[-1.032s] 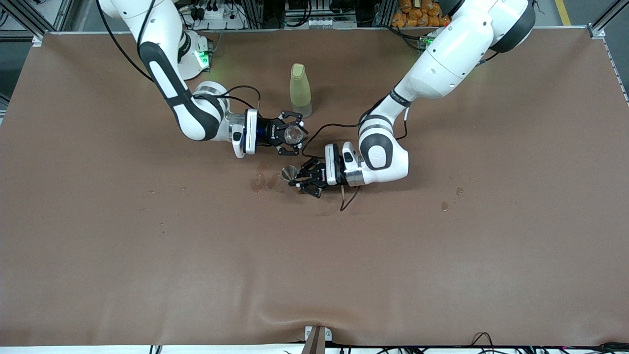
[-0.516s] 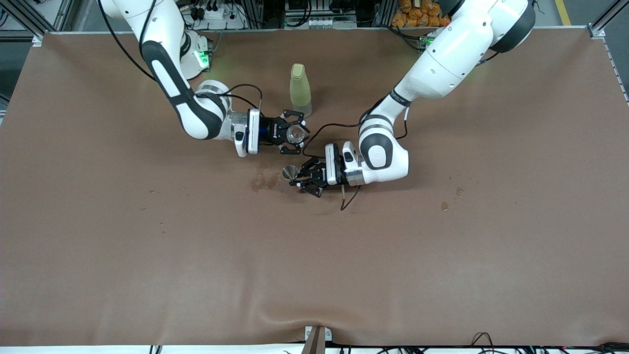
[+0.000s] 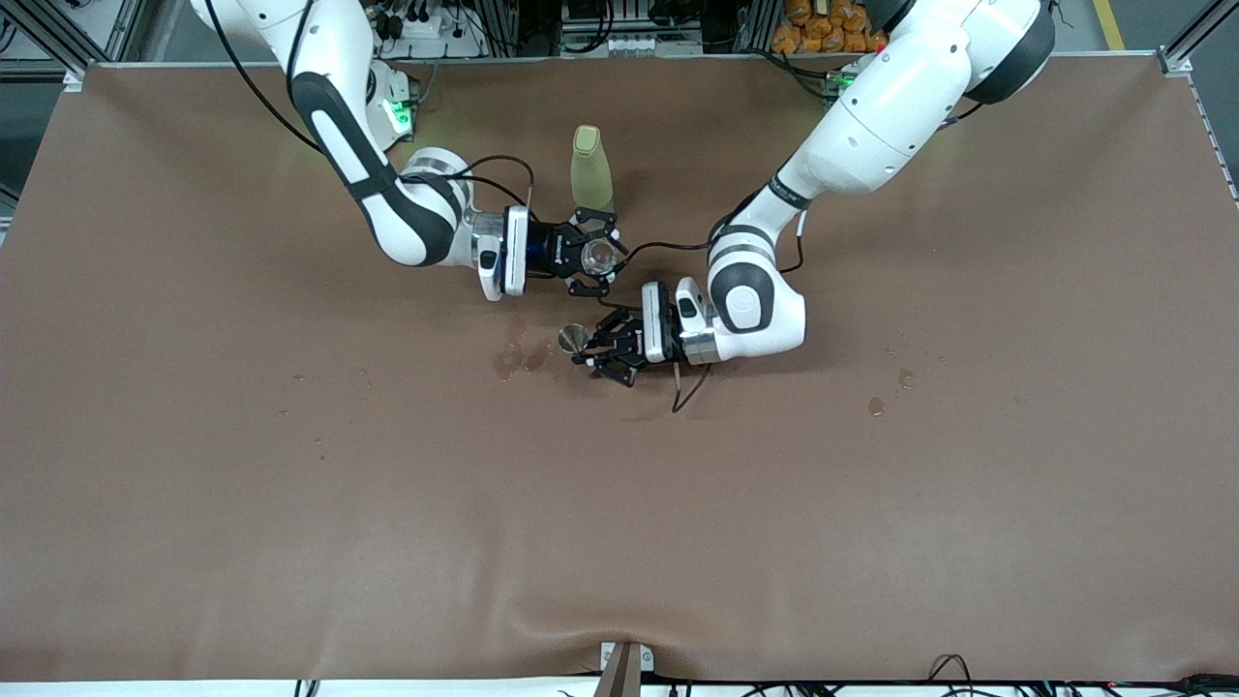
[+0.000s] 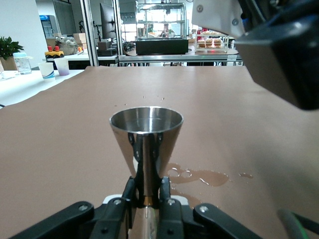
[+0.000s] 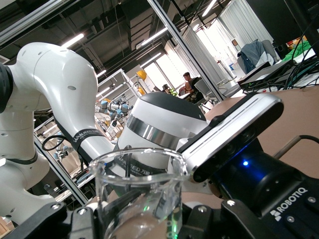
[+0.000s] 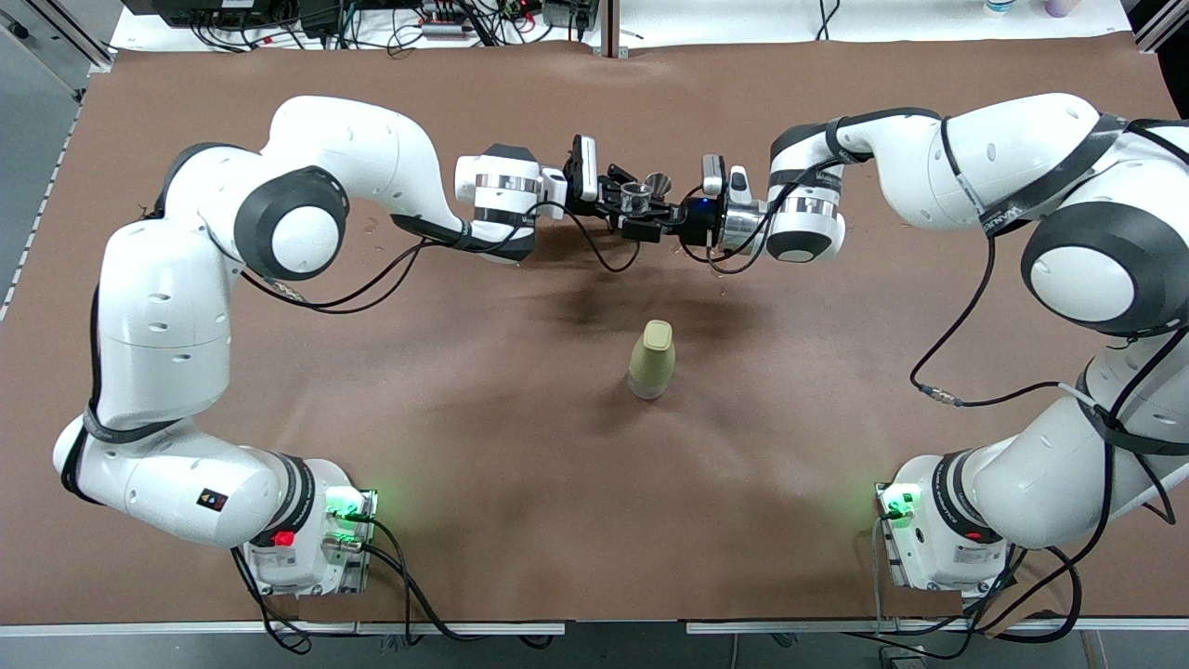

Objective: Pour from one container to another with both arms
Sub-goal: 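Tilt the beaker with the right gripper toward the jigger mouth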

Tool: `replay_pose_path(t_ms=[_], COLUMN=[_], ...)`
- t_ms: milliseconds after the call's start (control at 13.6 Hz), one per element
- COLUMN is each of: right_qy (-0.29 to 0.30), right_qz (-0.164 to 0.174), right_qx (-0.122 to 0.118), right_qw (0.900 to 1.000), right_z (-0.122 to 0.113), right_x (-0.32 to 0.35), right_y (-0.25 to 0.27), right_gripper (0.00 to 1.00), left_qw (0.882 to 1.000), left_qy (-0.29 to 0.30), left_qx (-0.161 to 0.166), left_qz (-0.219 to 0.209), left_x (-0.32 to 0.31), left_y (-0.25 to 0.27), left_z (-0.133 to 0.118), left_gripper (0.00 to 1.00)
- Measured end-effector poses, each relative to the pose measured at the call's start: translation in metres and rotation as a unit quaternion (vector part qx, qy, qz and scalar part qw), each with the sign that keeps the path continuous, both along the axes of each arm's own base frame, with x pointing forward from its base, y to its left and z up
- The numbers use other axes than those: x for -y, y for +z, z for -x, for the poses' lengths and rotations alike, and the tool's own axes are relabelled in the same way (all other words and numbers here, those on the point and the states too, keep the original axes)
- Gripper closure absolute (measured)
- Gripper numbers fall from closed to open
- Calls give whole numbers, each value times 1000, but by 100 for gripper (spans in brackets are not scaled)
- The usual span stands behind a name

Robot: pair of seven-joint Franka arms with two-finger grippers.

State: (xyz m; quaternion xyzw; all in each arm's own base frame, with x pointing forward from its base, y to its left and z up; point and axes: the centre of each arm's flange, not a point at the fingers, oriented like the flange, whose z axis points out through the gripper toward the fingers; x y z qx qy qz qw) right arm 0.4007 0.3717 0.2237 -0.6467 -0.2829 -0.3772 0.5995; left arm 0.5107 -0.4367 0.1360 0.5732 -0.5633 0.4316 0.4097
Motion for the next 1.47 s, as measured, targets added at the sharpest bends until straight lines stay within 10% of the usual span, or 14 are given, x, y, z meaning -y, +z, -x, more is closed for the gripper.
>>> replay_pose_path(t_ms=[1474], right_qy=[-4], right_qz=[-12], right_qx=[-90], right_qw=[996], right_z=[-5], right_x=[0], right_y=[3], right_gripper=[85], left_qw=[1000], left_qy=[-8], left_qx=[4], left_qz=[1], left_x=[-18], left_y=[14], left_z=[19], left_gripper=[79])
